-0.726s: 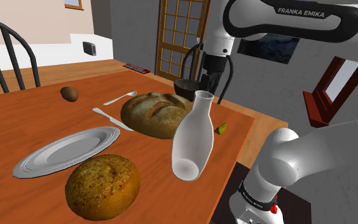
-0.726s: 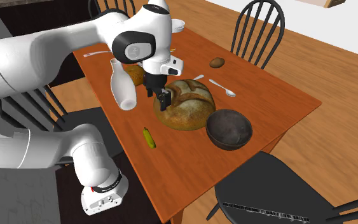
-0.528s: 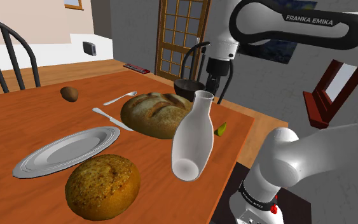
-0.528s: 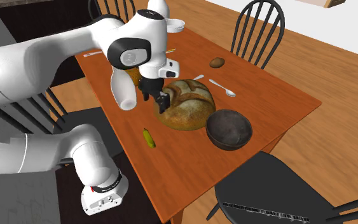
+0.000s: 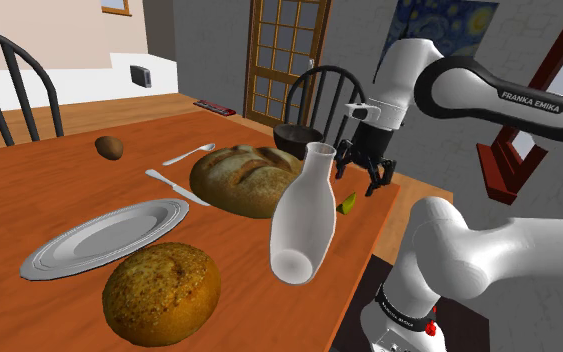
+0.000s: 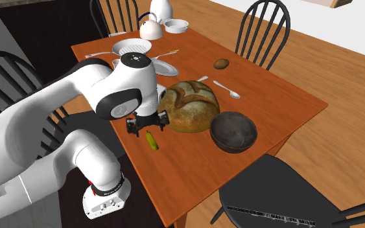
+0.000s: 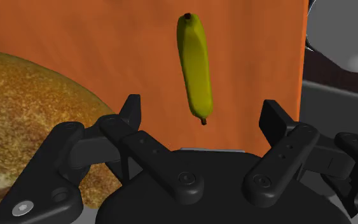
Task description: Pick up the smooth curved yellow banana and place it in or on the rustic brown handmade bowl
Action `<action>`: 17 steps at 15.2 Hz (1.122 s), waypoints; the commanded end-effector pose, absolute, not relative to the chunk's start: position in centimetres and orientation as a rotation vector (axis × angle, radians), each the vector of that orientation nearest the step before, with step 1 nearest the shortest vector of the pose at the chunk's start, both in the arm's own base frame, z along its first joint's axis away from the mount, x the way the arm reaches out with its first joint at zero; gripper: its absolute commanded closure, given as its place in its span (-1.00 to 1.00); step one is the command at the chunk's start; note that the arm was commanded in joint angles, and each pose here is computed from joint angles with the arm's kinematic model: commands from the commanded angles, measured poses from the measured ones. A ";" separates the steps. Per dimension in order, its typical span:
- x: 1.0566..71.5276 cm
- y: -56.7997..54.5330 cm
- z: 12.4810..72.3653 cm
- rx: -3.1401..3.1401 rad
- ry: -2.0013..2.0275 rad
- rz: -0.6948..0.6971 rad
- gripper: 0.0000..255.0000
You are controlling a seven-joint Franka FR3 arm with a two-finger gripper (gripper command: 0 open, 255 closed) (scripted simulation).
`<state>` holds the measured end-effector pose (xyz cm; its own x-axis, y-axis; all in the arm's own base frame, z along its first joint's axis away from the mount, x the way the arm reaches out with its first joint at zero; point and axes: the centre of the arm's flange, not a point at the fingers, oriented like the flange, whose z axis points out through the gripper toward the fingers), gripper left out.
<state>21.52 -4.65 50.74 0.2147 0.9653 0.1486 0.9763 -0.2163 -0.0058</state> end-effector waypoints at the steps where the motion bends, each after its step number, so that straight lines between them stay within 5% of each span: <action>1: 21.4 -6.1 49.1 -2.138 -2.161 -0.213 -1.00; 16: 21.5 -5.4 45.1 -2.138 -2.161 -0.213 -1.00; 17: 21.5 -5.4 45.1 -2.138 -2.161 -0.213 1.00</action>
<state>21.51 -5.42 45.15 -0.0135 0.9863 0.1644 0.9994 0.0082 0.0328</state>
